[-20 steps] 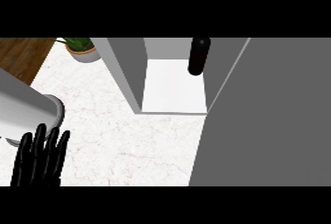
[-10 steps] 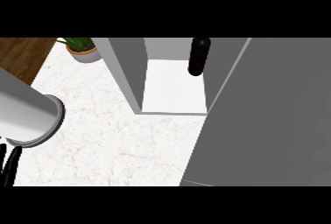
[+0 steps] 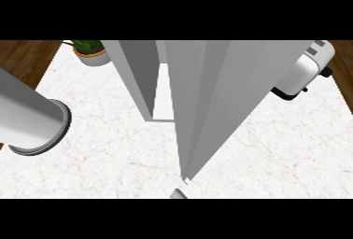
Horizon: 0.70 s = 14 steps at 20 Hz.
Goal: Pick up the wine, place it into the cabinet and close the cabinet
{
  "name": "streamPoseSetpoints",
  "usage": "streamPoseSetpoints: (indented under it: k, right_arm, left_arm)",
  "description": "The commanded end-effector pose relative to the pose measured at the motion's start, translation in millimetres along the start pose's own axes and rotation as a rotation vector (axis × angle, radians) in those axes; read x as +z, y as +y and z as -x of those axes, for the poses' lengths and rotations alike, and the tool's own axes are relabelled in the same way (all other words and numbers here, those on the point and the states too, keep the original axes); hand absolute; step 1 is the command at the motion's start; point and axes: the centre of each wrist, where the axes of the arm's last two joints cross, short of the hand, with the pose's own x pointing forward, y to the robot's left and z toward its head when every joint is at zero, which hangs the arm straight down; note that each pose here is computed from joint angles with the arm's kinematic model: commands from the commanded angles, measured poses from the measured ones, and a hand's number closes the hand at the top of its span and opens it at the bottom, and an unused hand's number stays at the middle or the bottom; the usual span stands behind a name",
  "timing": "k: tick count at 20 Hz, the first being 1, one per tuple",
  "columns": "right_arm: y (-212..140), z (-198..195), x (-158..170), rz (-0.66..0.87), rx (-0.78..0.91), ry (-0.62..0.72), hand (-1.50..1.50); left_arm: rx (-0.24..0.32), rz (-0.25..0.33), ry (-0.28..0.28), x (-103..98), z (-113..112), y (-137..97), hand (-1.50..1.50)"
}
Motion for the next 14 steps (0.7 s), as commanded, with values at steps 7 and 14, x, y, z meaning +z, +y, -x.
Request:
streamPoseSetpoints:
  k: [7, 14]
  right_arm:
    - [2, -5, -89, 0.124, 0.084, 0.013, 1.5]
    - [-48, 14, -142, 0.192, 0.103, 0.028, 1.5]
  left_arm:
    - [0.025, 0.022, 0.014, 9, -15, 19, -1.5]
    - [0.034, 0.046, 0.012, -15, -35, 27, -1.5]
